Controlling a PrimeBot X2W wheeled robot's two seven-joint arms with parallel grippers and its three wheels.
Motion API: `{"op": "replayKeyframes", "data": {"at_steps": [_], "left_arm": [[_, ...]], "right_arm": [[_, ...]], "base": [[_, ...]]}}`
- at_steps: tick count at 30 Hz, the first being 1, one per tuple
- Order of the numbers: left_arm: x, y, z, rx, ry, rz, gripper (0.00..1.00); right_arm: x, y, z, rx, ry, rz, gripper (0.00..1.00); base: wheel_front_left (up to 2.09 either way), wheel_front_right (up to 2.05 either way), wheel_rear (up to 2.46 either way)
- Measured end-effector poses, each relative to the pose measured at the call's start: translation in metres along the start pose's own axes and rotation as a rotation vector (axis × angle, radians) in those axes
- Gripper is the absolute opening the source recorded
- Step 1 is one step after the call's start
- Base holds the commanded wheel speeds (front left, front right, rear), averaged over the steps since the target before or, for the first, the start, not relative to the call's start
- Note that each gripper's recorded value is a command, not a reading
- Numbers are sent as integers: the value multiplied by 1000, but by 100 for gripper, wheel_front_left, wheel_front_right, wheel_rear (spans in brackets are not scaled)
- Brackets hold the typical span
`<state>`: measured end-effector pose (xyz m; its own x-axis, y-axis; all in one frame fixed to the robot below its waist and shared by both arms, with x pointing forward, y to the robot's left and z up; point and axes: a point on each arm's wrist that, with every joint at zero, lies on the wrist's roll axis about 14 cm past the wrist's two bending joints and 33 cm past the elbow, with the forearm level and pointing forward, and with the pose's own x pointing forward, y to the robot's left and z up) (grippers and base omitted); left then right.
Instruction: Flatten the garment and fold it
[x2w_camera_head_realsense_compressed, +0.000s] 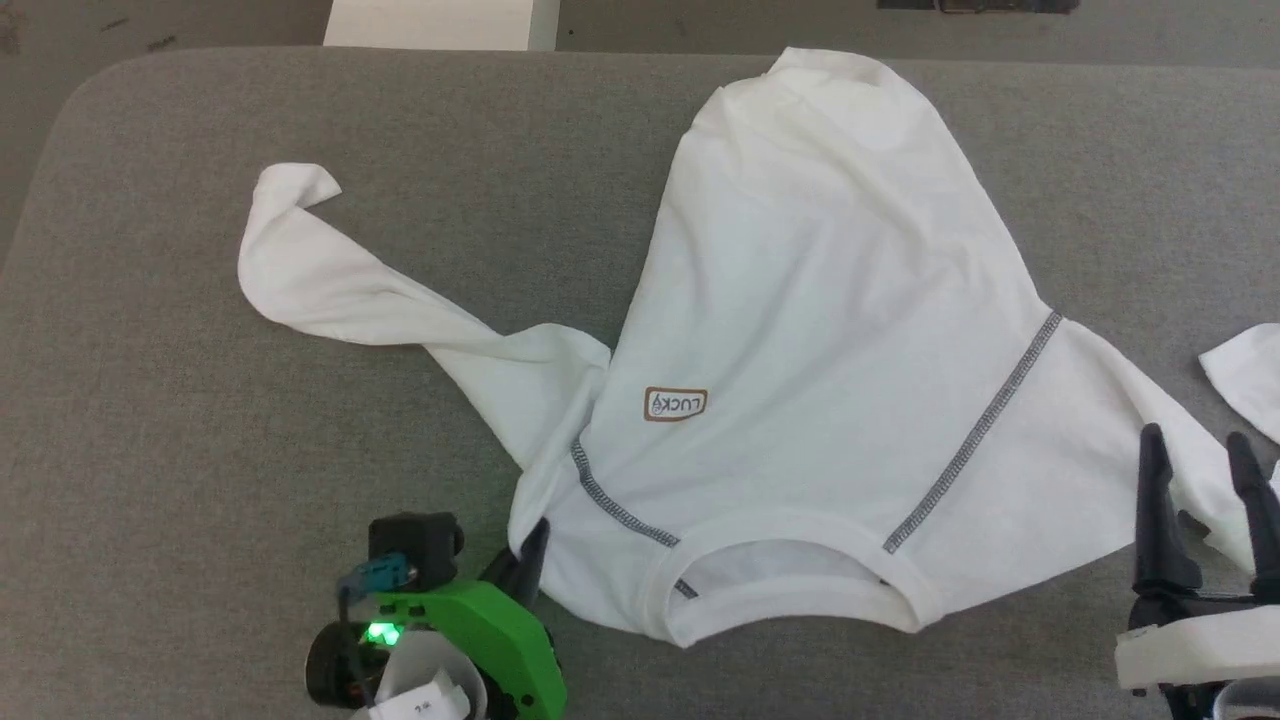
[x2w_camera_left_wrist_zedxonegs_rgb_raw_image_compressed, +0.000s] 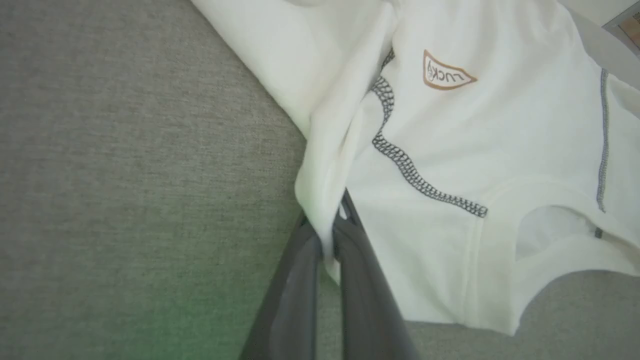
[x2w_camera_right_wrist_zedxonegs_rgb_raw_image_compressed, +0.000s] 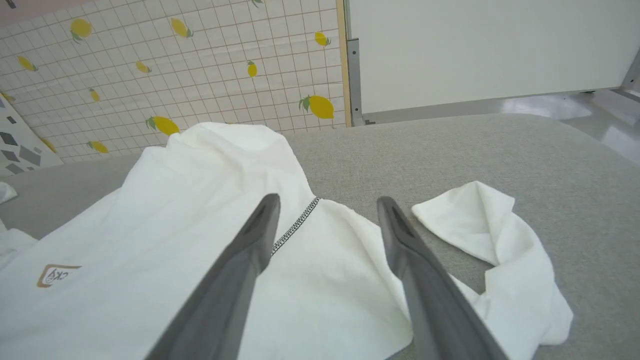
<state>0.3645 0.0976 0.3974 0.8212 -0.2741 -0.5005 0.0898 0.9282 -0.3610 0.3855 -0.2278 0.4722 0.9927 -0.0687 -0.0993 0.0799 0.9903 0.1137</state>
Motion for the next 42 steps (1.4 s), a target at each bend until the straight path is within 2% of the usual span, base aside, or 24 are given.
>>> {"op": "replayKeyframes", "data": {"at_steps": [4,9,13,18,23,32,38,39,40,41,42], "left_arm": [[-10,6,6,-7,-26,19,0],[-10,-3,11,-17,-38,-8,0],[-5,-9,7,-24,-21,-23,0],[5,-15,4,-28,-3,-43,0],[13,-13,-1,-35,13,-46,0],[20,-7,-4,-43,21,-38,0],[20,-4,-3,-49,15,-32,0],[20,-4,-4,-50,15,-31,0],[20,-4,-4,-53,16,-30,0],[20,-4,-4,-57,16,-30,0],[20,-3,-4,-59,16,-29,0]], "right_arm": [[-3,32,-22,-22,143,95,100],[-14,39,-51,-57,381,122,100],[-20,31,-62,-118,542,120,100],[-26,3,-75,-154,698,47,100],[-24,-5,-80,-153,748,22,100],[-24,-1,-107,-168,852,44,100],[-16,8,-114,-143,859,65,100],[-15,9,-115,-141,859,68,82],[-13,10,-116,-138,856,69,39],[-11,11,-116,-136,853,72,7],[-9,12,-117,-137,851,76,0]], "base": [[0,0,0],[0,0,0],[0,0,0],[0,0,0],[0,0,0],[0,0,0],[0,0,0],[0,0,0],[0,0,0],[0,0,0],[0,0,0]]}}
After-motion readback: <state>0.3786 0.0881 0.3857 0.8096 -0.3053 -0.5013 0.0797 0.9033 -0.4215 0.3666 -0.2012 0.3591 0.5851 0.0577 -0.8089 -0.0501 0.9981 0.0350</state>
